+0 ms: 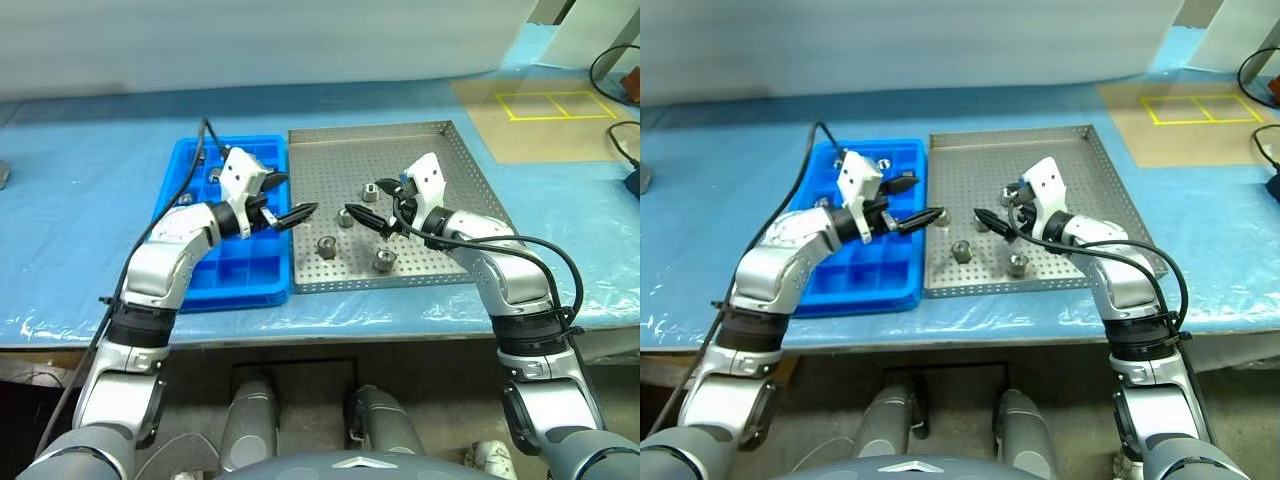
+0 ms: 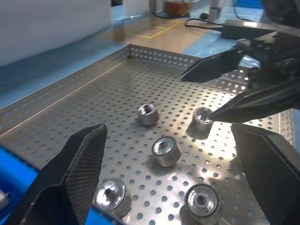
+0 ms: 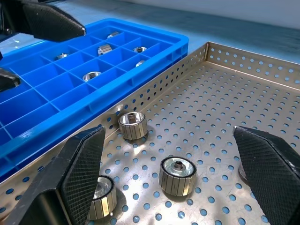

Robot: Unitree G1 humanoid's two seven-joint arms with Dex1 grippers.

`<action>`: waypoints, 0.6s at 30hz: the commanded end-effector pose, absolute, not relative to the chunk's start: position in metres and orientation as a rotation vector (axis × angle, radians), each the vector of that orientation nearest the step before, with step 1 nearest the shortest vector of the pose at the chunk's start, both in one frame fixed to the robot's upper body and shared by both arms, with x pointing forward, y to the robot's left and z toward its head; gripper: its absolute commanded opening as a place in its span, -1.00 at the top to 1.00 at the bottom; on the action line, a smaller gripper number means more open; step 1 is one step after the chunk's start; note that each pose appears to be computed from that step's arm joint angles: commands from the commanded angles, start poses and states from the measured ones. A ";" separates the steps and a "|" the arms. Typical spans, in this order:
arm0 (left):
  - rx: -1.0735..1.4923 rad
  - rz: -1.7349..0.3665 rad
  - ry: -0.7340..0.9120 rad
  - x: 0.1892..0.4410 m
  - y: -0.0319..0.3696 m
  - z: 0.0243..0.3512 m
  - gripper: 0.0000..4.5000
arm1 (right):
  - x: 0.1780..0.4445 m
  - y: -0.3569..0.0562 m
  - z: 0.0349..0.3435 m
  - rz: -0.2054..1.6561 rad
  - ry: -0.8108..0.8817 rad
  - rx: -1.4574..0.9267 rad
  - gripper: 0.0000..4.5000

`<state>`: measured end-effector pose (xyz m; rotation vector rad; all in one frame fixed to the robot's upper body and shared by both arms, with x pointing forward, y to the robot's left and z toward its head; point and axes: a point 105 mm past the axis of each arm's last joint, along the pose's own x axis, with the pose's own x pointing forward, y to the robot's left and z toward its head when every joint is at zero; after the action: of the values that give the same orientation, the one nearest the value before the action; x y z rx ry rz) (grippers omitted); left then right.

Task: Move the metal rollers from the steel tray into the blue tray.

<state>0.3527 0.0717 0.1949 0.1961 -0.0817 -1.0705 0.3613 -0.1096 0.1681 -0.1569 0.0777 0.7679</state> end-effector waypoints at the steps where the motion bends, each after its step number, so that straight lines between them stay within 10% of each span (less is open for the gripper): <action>1: 0.334 -1.246 -0.096 0.344 0.048 0.201 -0.98 | 0.363 -0.114 0.187 0.756 0.017 -0.177 -1.00; 18: 0.861 -1.518 0.218 0.360 0.023 0.141 -0.98 | 0.355 -0.133 0.181 0.625 0.008 -0.158 -1.00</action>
<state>0.3592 0.0270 0.1310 0.7954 0.2544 -1.4964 0.3581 -0.1299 0.1658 -0.1493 0.0625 0.6426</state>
